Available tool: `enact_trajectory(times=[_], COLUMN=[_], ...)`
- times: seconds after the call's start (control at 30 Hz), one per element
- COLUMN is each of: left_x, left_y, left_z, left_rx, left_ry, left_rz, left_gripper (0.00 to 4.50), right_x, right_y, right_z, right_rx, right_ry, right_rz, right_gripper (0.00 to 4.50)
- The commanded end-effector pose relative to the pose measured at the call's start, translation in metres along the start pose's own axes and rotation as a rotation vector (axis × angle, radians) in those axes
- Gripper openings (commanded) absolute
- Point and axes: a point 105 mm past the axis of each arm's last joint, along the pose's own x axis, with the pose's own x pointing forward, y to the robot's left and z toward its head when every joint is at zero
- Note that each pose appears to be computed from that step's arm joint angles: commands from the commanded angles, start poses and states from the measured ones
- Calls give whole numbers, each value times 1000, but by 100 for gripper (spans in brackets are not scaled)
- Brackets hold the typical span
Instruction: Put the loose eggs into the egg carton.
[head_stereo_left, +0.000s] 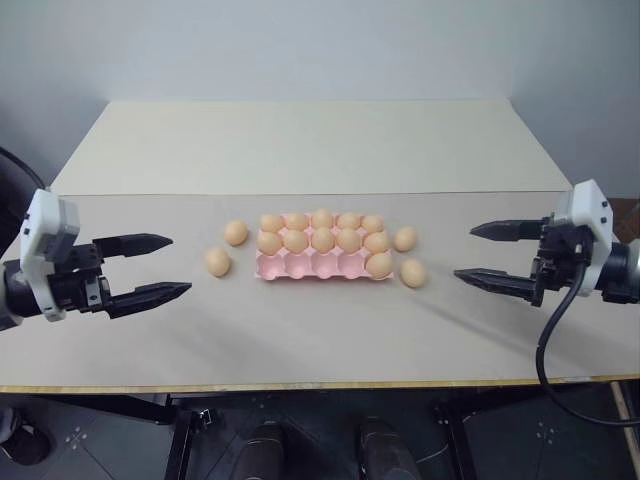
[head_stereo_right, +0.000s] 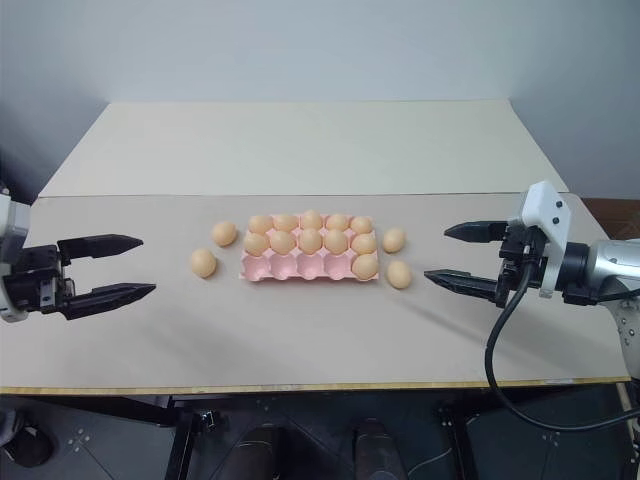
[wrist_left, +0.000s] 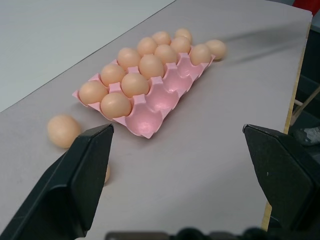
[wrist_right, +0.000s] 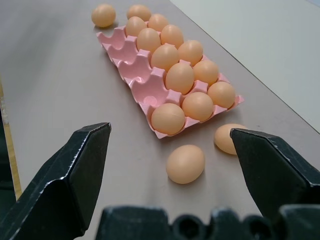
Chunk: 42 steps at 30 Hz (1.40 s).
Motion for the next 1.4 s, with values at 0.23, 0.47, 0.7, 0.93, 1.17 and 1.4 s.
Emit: enact_trajectory(times=[0.23, 0.47, 0.7, 0.93, 1.17, 1.4], left_x=[-4, -4, -7, 1, 8, 9], left_y=[7, 9, 3, -1, -1, 0], left_z=[16, 13, 11, 11, 12, 13], left_rx=[43, 68, 60, 52, 44, 47], left_ry=[-33, -13, 3, -9, -23, -21], left_rz=[41, 52, 11, -39, -54, -55], left_gripper=[450, 450, 450, 450, 450, 450], right_x=[-7, -6, -3, 30, 71, 97], right_y=[-4, -11, -14, -4, -10, -14], right_z=[12, 10, 3, -19, -45, -65], right_rx=[-62, -99, -67, -66, -42, 21], right_ry=[-9, 47, 125, 197, 267, 307], right_rz=[-45, -95, -138, -135, -217, -211], right_gripper=[444, 444, 444, 444, 444, 428])
